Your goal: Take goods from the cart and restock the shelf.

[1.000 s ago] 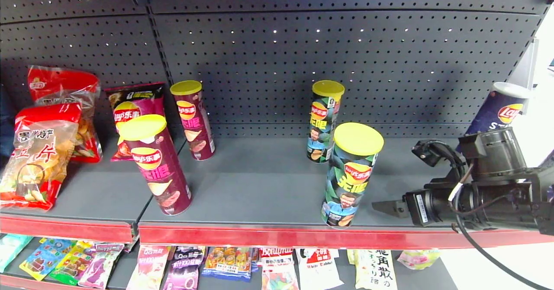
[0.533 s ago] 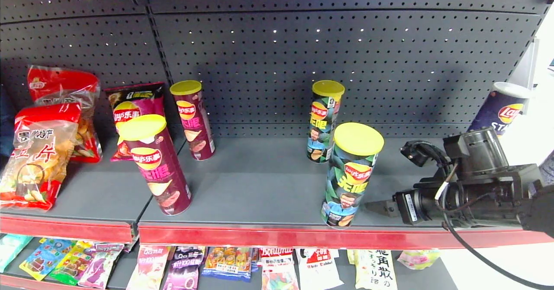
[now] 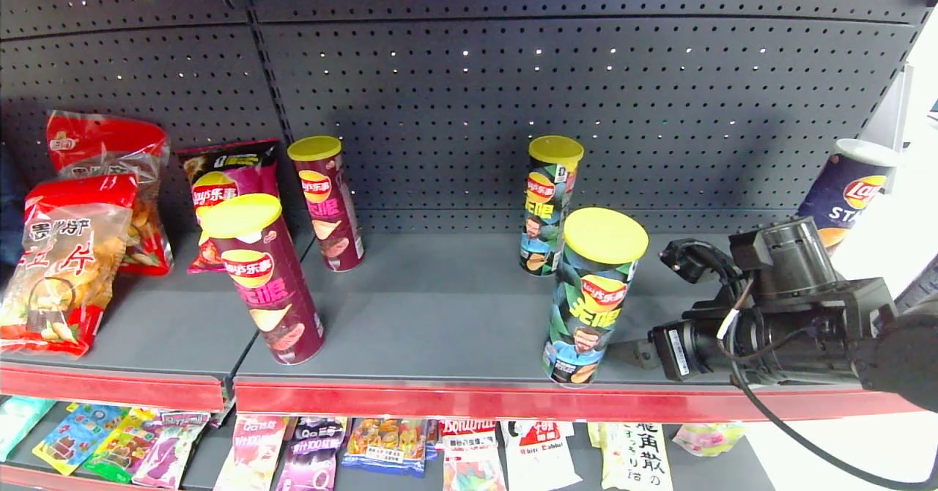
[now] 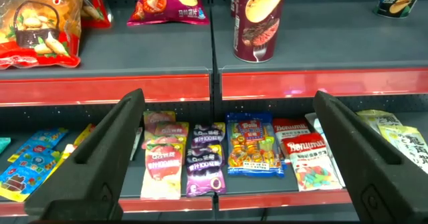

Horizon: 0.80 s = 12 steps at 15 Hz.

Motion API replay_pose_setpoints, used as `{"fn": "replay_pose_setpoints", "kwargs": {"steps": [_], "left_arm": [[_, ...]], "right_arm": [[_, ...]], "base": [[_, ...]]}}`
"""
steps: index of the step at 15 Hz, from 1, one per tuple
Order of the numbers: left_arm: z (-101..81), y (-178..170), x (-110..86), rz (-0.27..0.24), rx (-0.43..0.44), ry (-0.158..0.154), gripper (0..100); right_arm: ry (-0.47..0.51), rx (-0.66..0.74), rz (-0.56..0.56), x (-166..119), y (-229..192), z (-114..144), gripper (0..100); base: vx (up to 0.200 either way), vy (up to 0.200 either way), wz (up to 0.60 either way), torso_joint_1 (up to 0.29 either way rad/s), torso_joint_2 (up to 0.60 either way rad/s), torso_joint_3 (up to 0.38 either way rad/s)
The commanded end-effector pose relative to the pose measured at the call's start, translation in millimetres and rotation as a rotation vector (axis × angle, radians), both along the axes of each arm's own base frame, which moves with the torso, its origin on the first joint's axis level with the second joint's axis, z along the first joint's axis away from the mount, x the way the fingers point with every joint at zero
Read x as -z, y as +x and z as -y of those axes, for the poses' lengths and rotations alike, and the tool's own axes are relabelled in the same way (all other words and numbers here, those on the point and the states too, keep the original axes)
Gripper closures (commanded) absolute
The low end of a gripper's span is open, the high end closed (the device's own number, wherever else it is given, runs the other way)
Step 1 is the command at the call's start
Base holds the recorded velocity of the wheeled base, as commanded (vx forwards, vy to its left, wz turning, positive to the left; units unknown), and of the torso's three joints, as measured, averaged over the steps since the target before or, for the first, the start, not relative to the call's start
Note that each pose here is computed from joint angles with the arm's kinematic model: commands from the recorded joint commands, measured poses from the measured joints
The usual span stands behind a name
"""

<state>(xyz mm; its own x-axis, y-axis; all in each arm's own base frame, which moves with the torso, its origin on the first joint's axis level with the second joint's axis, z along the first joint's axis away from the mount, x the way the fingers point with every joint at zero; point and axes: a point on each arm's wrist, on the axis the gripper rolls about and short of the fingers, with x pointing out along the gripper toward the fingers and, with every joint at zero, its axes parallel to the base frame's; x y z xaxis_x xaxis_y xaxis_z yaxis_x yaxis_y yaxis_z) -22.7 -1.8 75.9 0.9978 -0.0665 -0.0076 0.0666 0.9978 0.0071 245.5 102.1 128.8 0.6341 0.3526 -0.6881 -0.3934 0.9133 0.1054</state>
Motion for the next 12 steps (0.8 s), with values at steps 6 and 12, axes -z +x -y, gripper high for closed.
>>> {"fn": "replay_pose_setpoints", "kwargs": {"steps": [6, 12], "left_arm": [[0.0, 0.1, 0.1, -0.002, -0.001, 0.0, 0], [0.0, 0.1, 0.1, -0.002, -0.001, 0.0, 0]], "right_arm": [[-0.006, -0.02, 0.021, 1.3, 2.4, -10.8, 0], [-0.012, -0.015, 0.025, 1.6, 4.8, -12.5, 0]], "base": [[0.0, 0.0, 0.0, 0.0, 0.0, 0.0], [0.0, 0.0, 0.0, 0.0, 0.0, 0.0]]}}
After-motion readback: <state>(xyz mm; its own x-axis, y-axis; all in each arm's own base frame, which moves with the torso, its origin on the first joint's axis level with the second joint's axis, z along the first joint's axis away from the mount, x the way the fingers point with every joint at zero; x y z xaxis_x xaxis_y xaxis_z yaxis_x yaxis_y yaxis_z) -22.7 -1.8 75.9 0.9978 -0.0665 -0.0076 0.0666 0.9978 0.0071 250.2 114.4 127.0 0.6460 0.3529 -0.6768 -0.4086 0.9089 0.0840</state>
